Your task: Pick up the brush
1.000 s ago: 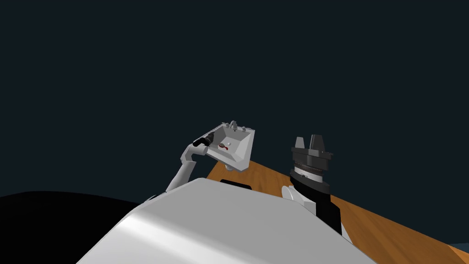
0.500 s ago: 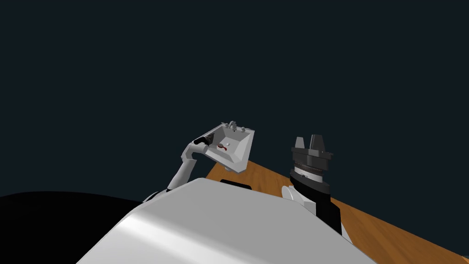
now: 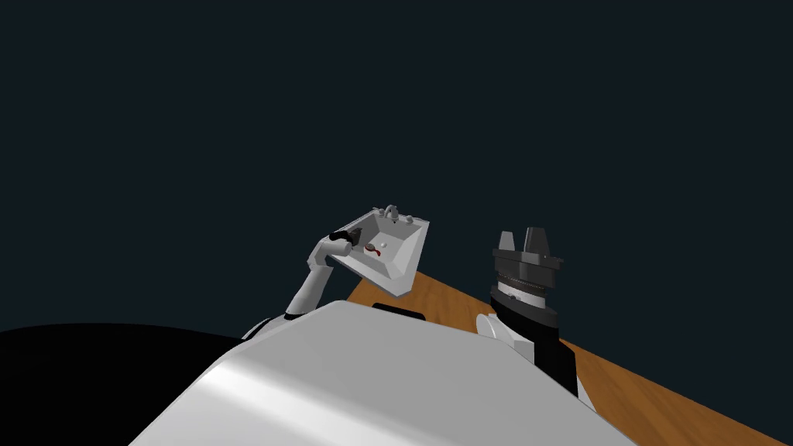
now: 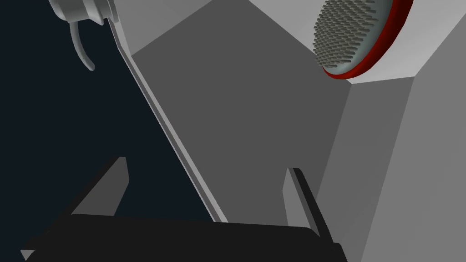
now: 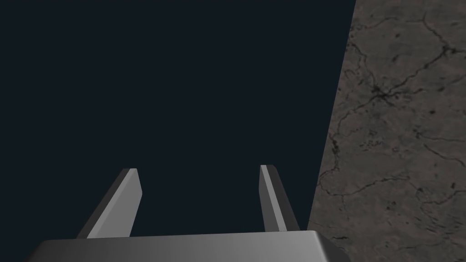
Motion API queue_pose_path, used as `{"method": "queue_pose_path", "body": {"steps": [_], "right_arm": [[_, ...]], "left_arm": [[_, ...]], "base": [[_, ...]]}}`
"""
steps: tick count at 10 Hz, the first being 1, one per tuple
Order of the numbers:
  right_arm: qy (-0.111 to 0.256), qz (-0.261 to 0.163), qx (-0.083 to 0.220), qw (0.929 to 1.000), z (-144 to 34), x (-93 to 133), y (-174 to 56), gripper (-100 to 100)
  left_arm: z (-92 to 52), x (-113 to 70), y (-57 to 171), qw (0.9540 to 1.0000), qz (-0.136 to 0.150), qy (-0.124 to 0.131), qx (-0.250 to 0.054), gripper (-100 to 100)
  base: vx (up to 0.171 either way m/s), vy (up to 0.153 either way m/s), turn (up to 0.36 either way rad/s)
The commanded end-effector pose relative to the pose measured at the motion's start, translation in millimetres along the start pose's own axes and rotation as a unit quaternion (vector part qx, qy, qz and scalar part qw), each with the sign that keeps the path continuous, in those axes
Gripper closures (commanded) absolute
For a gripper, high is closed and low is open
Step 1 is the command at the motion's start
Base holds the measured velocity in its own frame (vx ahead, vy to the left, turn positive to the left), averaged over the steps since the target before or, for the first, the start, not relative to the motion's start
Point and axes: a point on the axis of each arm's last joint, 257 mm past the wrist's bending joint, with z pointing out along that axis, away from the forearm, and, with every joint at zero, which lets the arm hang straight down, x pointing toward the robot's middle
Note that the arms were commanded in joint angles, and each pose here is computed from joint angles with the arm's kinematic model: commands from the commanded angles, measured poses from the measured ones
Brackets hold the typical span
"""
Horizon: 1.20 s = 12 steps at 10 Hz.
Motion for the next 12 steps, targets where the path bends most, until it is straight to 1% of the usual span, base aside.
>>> {"method": "queue_pose_path", "body": {"steps": [1, 4, 5, 6, 7, 10, 11, 12], "right_arm": [[0.000, 0.000, 0.000, 1.0000, 0.0, 0.0, 0.0, 0], [0.000, 0.000, 0.000, 1.0000, 0.0, 0.0, 0.0, 0], [0.000, 0.000, 0.000, 1.0000, 0.0, 0.0, 0.0, 0], [0.000, 0.000, 0.000, 1.0000, 0.0, 0.0, 0.0, 0], [0.000, 0.000, 0.000, 1.0000, 0.0, 0.0, 0.0, 0], [0.000, 0.000, 0.000, 1.0000, 0.0, 0.0, 0.0, 0], [0.000, 0.000, 0.000, 1.0000, 0.0, 0.0, 0.0, 0], [0.000, 0.000, 0.000, 1.0000, 0.0, 0.0, 0.0, 0]], "left_arm": [[3.0, -1.6, 9.9, 0.9997, 0.001, 0.003, -0.025, -100], [4.2, -1.3, 30.1, 0.9976, 0.002, 0.008, -0.069, -100], [6.0, -1.9, 37.5, 0.9961, 0.003, 0.011, -0.087, -100], [4.5, -1.0, 45.3, 0.9947, 0.003, 0.013, -0.102, -100], [5.6, -1.1, 53.4, 0.9925, 0.004, 0.016, -0.121, -100], [2.7, 0.6, 73.4, 0.9865, 0.005, 0.023, -0.162, -100], [2.5, 1.3, 82.4, 0.9832, 0.005, 0.028, -0.180, -100], [0.7, 2.0, 87.0, 0.9814, 0.005, 0.029, -0.190, -100]], "base": [[0.052, -0.070, 0.043], [0.052, -0.067, 0.027], [0.061, -0.070, 0.033], [0.059, -0.051, 0.020], [0.063, -0.040, 0.026], [0.053, -0.040, 0.017], [0.075, -0.052, 0.018], [0.054, -0.044, 0.014]]}}
